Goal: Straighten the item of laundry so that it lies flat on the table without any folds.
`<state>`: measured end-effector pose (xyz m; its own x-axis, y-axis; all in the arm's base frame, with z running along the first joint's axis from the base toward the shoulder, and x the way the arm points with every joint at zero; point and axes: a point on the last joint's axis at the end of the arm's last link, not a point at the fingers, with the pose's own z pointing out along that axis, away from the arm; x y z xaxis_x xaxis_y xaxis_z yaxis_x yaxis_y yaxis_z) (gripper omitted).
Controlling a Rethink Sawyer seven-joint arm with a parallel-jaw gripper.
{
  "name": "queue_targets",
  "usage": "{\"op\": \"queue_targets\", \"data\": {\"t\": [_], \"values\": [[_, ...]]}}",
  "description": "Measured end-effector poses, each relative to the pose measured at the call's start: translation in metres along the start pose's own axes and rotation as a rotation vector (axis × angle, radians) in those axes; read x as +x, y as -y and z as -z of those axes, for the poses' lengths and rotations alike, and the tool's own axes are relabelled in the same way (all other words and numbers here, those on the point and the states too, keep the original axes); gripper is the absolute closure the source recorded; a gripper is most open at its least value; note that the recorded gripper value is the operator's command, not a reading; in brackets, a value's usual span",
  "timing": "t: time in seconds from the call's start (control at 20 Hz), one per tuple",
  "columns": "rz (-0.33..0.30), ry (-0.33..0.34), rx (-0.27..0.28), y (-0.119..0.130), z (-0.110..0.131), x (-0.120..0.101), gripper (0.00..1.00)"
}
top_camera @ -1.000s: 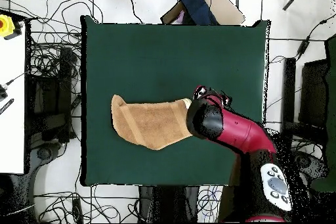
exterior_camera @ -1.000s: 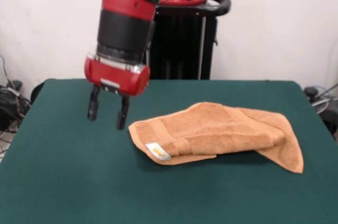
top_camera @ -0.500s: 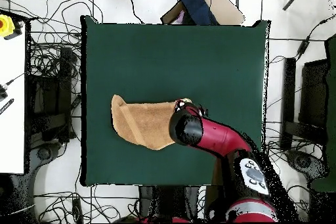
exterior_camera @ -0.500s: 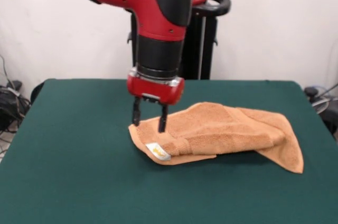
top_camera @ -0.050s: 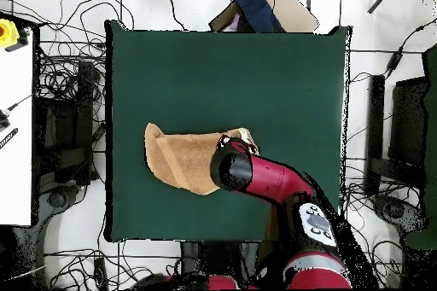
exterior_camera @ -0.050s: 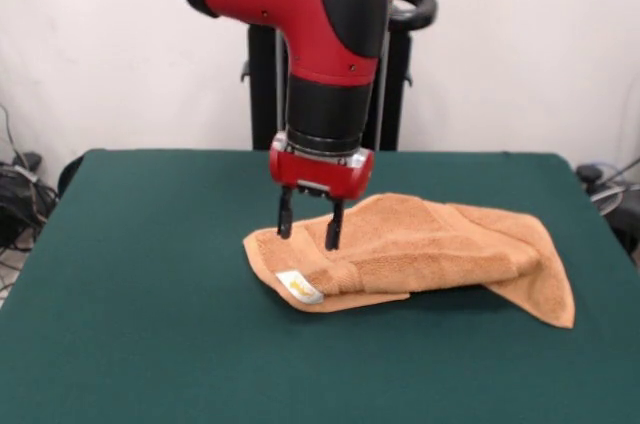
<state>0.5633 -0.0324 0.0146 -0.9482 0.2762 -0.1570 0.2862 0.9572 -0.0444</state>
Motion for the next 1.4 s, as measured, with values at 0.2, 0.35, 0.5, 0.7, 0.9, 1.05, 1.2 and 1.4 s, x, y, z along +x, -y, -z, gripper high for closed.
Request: {"op": "queue_targets", "data": {"t": [0.2,0.35,0.5,0.7,0.9,1.05,1.2,1.4], "values": [[-0.024,-0.056,-0.001,0.011,-0.029,0.015,0.0],[-0.056,-0.118,-0.006,0.025,-0.055,0.036,0.0],[-0.078,-0.137,-0.019,0.031,-0.064,0.042,0.0],[-0.078,-0.136,-0.022,0.031,-0.064,0.042,0.0],[-0.078,-0.136,-0.022,0.031,-0.064,0.042,0.0],[-0.078,-0.136,-0.023,0.03,-0.064,0.042,1.0],[-0.079,-0.136,-0.021,0.031,-0.064,0.042,1.0],[-0.063,-0.137,-0.017,0.03,-0.053,0.048,1.0]]}}
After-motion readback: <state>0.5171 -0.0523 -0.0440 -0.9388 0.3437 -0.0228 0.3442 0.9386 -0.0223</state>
